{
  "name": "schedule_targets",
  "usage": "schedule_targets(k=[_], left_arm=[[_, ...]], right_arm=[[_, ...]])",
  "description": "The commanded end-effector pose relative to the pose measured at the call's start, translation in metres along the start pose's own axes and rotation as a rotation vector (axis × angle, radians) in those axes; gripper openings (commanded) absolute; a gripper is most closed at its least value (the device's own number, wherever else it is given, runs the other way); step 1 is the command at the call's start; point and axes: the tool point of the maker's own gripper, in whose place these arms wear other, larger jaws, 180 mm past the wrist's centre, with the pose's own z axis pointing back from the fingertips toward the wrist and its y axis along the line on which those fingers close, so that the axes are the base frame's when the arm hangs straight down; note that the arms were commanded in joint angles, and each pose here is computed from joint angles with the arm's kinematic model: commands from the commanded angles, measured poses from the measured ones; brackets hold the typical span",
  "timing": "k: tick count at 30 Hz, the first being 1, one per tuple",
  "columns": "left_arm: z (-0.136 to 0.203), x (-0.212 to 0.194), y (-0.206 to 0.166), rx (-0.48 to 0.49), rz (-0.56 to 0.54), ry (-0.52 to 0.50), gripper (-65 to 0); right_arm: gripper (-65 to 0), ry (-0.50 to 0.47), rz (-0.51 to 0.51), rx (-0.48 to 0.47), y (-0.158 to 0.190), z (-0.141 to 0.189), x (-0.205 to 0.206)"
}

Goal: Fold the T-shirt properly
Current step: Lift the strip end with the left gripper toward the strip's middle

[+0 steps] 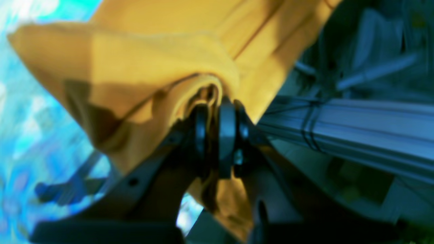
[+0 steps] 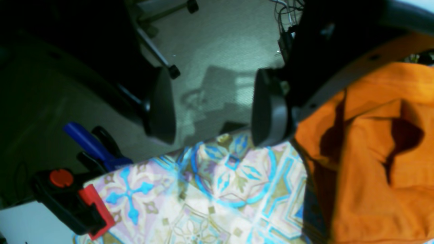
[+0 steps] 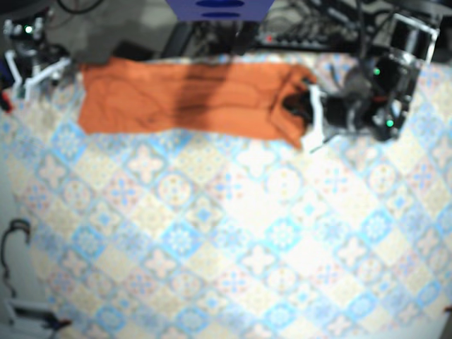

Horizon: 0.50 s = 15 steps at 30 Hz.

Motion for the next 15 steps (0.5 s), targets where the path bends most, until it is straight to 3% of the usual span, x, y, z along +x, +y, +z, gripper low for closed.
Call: schedule_targets(k=[1,15], left_arm=[[0.006,0.018,-0.002,-0.003,-0.058,-0.022,-65.0],[-0.029,0.057,-0.034,-0.075,-0.288,0.048,-65.0]], right_arm=[[-30.5,-0.029,0.011,-0.014,-0.006,0.003,0.008],[-30.5,-0.028,0.016,-0.002,-0.001,0.002,0.008]])
